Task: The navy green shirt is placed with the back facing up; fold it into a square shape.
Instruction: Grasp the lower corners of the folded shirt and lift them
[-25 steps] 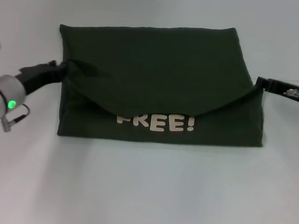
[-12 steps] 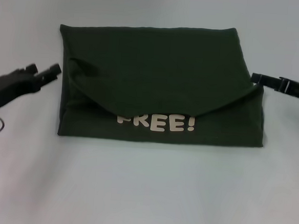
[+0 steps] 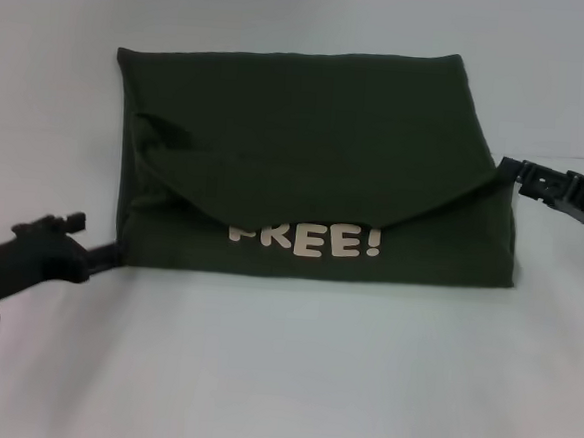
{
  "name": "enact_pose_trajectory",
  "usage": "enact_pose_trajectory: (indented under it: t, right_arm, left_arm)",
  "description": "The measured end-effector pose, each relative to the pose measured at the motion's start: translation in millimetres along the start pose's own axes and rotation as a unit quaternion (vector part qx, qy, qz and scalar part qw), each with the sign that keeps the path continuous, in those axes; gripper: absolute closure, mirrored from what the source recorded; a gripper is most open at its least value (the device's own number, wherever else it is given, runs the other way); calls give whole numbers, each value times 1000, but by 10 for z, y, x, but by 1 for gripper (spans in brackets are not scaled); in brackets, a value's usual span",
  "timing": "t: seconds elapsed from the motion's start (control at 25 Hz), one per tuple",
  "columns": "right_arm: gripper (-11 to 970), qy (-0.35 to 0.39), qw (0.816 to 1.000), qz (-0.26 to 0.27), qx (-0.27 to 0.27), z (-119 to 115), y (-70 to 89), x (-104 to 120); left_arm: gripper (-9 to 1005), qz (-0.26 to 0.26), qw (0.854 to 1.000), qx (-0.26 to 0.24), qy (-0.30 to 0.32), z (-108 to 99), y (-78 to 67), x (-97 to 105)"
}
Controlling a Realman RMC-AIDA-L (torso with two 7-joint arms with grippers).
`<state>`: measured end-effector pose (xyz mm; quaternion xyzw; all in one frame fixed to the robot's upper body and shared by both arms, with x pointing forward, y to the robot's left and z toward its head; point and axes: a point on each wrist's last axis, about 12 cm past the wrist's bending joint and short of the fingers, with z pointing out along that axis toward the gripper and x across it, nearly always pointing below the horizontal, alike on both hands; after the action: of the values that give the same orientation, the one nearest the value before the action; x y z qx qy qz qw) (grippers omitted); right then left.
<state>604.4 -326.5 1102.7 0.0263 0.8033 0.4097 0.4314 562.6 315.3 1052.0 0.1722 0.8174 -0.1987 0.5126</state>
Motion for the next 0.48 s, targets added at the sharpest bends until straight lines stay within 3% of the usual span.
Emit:
enact_pose_trajectory:
  t: [0.24, 0.48]
  right_arm:
    - [202, -18, 999, 28, -2, -38, -29, 33]
    - [202, -21, 999, 34, 1, -19, -32, 44]
  left_arm:
    - [159, 41, 998, -14, 39, 195, -115, 60]
    - [159, 51, 997, -20, 56, 312, -163, 74]
